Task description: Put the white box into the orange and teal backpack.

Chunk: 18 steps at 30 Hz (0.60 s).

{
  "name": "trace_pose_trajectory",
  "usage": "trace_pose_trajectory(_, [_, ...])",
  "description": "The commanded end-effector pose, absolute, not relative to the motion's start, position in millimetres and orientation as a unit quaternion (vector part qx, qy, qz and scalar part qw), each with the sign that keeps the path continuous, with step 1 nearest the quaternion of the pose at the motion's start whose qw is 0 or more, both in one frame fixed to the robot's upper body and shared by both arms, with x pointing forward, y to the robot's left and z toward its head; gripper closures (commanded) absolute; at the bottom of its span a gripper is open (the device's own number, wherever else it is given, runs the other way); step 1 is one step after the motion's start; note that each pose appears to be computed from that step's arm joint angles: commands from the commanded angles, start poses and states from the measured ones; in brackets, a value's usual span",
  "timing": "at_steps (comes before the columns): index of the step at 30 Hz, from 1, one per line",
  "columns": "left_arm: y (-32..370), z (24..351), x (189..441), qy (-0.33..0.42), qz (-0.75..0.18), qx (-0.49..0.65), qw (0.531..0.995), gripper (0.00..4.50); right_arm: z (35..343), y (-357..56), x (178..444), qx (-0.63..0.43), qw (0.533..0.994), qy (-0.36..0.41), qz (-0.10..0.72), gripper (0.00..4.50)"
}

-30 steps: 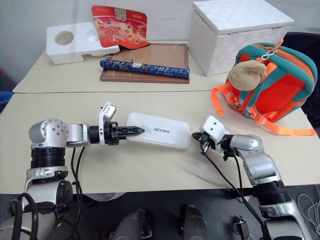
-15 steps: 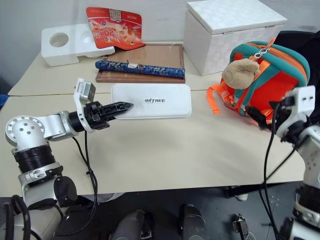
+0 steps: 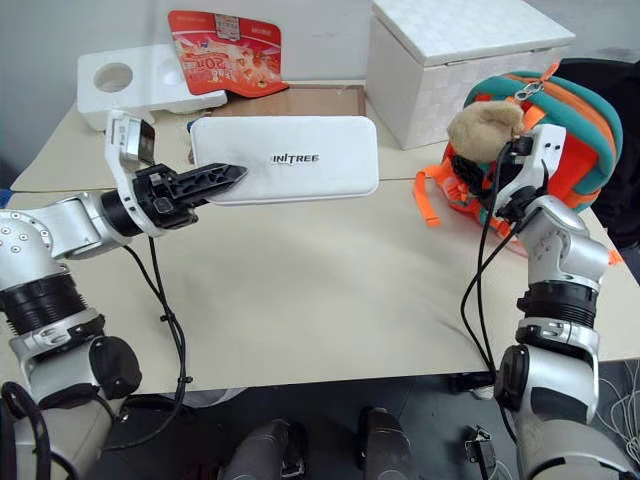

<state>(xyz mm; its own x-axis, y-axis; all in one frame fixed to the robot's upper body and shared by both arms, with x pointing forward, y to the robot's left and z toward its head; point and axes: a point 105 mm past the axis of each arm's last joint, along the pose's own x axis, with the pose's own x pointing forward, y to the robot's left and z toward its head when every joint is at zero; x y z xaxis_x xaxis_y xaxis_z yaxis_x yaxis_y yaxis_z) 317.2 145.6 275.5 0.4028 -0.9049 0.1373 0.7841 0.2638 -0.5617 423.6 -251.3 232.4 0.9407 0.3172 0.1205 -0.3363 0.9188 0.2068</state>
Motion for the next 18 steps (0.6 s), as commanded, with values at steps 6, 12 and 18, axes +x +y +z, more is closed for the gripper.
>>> trace_pose_trajectory(6, [157, 295, 315, 0.046, -0.532, -0.259, 0.805, 3.11, 267, -211, 381, 0.063, 0.930, -0.076, 0.353, 3.71])
trace_pose_trajectory(12, [163, 312, 324, 0.004, -0.530, -0.259, 0.807, 3.11, 288, -179, 289, 0.039, 0.836, -0.028, 0.547, 4.44])
trace_pose_trajectory(18, [163, 335, 324, -0.042, -0.564, -0.258, 0.783, 3.11, 313, -176, 222, 0.069, 0.760, 0.020, 0.646, 4.44])
